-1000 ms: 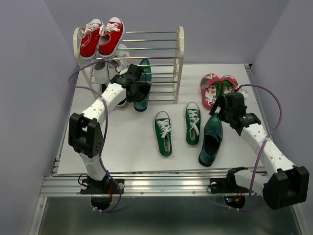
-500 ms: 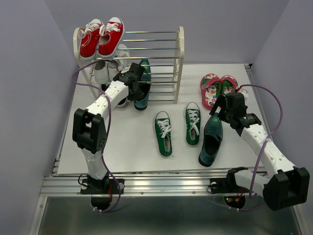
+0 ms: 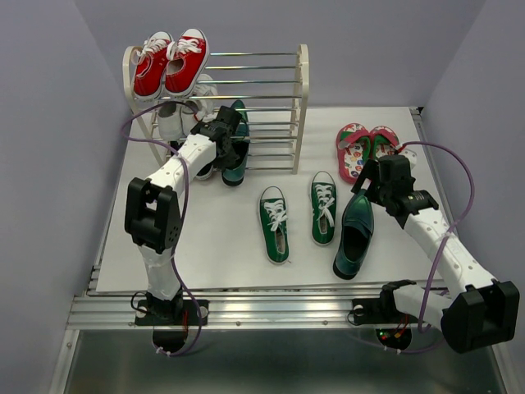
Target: Place and organize the shoes onto the shoe shelf
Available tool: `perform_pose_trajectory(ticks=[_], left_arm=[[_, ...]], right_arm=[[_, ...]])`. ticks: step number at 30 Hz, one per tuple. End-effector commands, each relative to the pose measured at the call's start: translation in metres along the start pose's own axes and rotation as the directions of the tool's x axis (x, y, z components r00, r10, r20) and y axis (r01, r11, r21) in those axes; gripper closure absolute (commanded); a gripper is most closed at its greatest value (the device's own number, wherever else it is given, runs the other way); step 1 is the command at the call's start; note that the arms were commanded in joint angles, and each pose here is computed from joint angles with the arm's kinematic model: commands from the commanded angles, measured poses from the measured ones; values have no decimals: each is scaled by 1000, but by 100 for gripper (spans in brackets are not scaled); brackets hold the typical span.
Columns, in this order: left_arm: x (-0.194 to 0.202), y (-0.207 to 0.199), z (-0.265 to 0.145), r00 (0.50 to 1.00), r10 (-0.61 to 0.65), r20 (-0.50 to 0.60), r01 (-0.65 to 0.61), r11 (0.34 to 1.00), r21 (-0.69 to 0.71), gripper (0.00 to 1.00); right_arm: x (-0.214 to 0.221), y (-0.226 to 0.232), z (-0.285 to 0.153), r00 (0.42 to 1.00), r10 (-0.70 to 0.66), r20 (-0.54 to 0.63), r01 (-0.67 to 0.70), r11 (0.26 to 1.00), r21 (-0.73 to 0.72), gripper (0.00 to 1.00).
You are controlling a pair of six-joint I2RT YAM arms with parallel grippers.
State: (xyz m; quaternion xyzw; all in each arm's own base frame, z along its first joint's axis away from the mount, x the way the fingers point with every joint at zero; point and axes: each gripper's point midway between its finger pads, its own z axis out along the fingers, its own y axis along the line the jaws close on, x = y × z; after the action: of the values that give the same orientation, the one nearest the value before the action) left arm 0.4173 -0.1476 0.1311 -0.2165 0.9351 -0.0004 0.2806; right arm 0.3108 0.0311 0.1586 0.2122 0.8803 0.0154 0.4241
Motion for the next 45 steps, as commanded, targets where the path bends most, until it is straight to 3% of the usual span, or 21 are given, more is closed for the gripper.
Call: perform_pose_trajectory(ticks=[1,10,17,19,22,33,39,41,45], left_arm=[[-52,-22,-20,985,-83,149,68,992,102,100],[-49,-17,-6,990,-69,125,59,995,83,100],[-44,-18,3,993,-42,107,33,996,86,89],[-42,-19,6,994,-33,102,24,996,87,90],[-41,-21,9,995,-14,99,4,995,97,100],[-36,-23,9,997,1,78,-10,993,113,100],[-37,-18,3,996,-18,85,10,996,91,66],[-38,-17,2,996,-26,86,18,996,92,61],[-40,-18,-6,995,-31,96,21,994,110,59]], right_arm=[[-8,-2,-5,999,-1,46,1,1000,0,0],[-12,-2,-10,998,3,66,-3,1000,-6,0],[-12,-3,-9,998,3,65,-2,1000,-4,0],[-12,-3,-10,998,3,66,-3,1000,-5,0],[-12,-3,-10,998,2,67,-2,1000,-7,0],[-13,-3,-10,998,2,69,-2,1000,-4,0],[-13,-3,-10,998,4,68,-3,1000,-6,0],[-13,-3,-10,998,4,69,-3,1000,-5,0],[-13,-2,-11,998,5,69,-4,1000,-9,0]])
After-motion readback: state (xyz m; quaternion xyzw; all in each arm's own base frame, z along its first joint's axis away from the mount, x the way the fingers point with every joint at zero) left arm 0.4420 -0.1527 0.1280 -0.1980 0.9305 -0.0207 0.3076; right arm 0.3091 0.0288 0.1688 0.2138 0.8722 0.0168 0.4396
